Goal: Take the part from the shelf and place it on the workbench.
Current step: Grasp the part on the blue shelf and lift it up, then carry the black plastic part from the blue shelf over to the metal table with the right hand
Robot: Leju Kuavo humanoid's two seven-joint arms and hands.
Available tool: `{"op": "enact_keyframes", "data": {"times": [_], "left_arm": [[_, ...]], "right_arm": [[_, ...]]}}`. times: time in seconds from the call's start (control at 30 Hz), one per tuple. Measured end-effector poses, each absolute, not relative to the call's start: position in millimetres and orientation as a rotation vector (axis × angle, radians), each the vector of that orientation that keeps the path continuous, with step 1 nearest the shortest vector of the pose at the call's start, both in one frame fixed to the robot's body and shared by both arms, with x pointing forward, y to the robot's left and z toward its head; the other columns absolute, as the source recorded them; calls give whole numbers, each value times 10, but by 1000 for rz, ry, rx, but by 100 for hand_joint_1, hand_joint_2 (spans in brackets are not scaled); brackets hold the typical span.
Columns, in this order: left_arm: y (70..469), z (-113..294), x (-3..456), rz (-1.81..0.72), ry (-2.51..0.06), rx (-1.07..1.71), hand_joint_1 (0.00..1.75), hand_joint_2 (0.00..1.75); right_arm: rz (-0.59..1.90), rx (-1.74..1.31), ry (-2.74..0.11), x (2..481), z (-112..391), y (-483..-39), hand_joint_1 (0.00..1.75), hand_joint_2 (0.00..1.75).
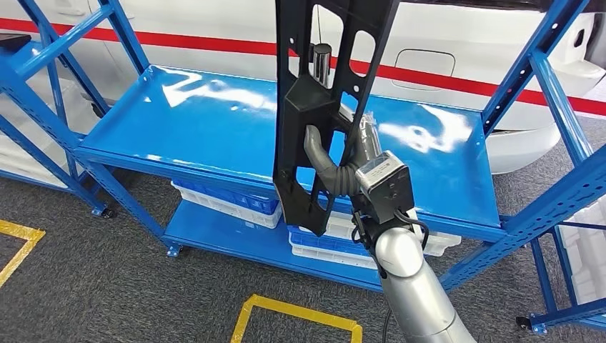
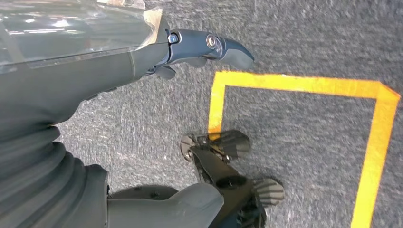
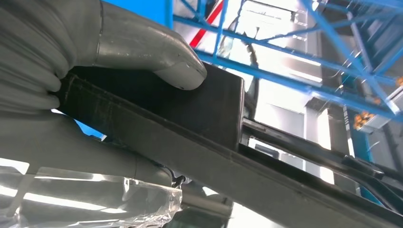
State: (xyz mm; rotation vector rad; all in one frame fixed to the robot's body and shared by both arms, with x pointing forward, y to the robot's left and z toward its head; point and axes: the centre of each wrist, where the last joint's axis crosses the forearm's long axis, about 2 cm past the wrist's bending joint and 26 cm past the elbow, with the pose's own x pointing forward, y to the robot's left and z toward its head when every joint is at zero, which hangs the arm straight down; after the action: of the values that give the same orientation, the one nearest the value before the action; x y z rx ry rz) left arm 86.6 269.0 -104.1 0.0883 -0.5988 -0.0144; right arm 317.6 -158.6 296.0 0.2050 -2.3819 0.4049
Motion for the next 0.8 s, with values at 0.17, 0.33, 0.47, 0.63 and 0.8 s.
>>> {"op": "enact_keyframes", "data": {"times": [0.17,0.33,0.47,0.63,0.8], "left_arm": [[2678,-1040,866,-13,-600,86,0,175],[2672,-1042,857,-14,-599,81,0,175],[2668,-1041,858,-22,-600,77,0,175],[2689,-1045,846,-40,-596,74,0,175],[2687,-1045,846,-49,-592,73,0,175]], "right_arm": [[423,204,-2405,3177,2945,-1602,175,175],[454,190,-2414,3169,2904,-1623,175,175],[466,192,-2429,3171,2908,-1621,175,175],[474,203,-2442,3156,2885,-1613,175,175],[488,187,-2446,3119,2810,-1616,175,175]]}}
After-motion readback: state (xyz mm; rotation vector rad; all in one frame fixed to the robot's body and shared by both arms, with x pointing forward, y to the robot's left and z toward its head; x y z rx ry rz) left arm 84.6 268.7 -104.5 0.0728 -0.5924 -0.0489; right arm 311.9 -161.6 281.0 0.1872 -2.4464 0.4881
